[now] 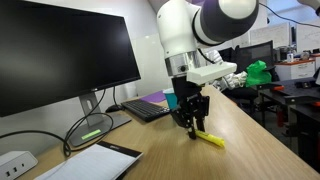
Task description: Put the highlighter inside the cup
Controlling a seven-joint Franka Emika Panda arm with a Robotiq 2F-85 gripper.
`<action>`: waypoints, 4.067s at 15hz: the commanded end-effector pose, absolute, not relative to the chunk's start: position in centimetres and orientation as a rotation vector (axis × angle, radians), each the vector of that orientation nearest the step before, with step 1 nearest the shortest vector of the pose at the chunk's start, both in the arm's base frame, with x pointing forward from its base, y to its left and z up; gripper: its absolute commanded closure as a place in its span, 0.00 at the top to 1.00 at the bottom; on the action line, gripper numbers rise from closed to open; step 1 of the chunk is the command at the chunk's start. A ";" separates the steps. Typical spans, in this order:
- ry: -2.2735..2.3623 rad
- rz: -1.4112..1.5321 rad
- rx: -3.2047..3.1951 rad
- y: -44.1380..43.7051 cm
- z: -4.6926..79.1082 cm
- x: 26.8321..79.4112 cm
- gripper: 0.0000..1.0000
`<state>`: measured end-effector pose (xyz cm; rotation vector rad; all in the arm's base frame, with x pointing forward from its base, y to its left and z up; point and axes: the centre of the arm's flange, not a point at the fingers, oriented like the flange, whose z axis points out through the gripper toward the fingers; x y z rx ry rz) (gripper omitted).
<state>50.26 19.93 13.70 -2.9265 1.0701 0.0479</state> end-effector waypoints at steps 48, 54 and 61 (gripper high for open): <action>1.733 -1.592 -2.890 16.7 25.4 52.4 0.05; 1.721 -1.597 -2.949 17.1 21.6 52.5 0.05; 1.666 -1.568 -3.011 17.8 19.1 51.8 0.45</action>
